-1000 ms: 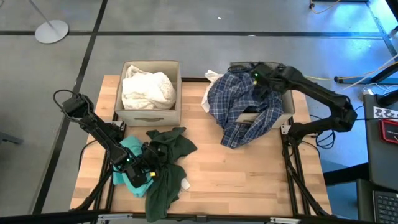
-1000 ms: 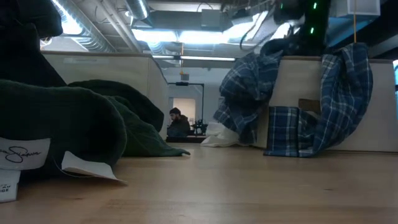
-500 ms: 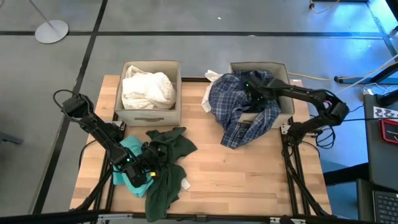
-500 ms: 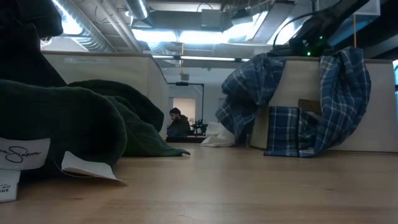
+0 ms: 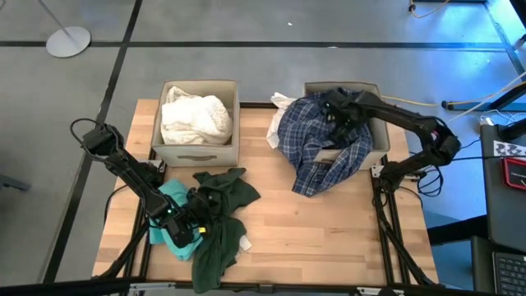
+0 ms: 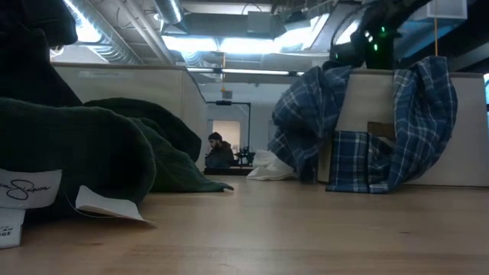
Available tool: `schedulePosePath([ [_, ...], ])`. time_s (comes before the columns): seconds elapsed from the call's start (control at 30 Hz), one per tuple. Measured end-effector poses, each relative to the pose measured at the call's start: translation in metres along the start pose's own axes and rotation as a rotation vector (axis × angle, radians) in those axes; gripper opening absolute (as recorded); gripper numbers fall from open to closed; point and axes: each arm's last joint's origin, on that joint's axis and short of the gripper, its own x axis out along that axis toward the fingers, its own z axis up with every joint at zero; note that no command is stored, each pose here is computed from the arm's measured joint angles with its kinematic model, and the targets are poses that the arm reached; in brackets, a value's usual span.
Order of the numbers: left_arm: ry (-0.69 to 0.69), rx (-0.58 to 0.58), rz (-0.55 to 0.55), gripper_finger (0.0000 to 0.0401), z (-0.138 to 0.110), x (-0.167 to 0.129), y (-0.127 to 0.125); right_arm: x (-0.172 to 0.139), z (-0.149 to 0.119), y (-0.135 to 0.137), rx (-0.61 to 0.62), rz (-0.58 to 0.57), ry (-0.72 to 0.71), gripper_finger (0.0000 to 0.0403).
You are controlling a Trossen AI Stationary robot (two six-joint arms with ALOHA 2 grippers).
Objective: Sort clothes
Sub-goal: Put the blue jacket into the right brown bin
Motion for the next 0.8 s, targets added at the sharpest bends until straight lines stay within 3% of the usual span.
schedulePosePath([
  [0.2,0.0,0.006,0.002,0.021,0.0,0.0,0.0,-0.066,0.005,-0.01,-0.014,-0.033,-0.118,0.0239],
  [0.43,-0.001,0.012,0.003,0.021,0.001,0.001,0.0,-0.124,0.005,-0.017,-0.015,0.015,-0.262,0.0245],
  [0.6,-0.001,0.012,0.003,0.021,0.001,0.001,0.0,-0.145,0.007,0.0,-0.129,0.182,-0.379,0.0245],
  [0.7,-0.001,0.013,0.003,0.021,0.001,0.001,0.0,-0.152,0.009,0.022,-0.256,0.337,-0.466,0.0245],
  [0.8,-0.001,0.013,0.003,0.021,0.0,0.001,0.0,-0.158,0.011,0.048,-0.35,0.402,-0.578,0.0245],
])
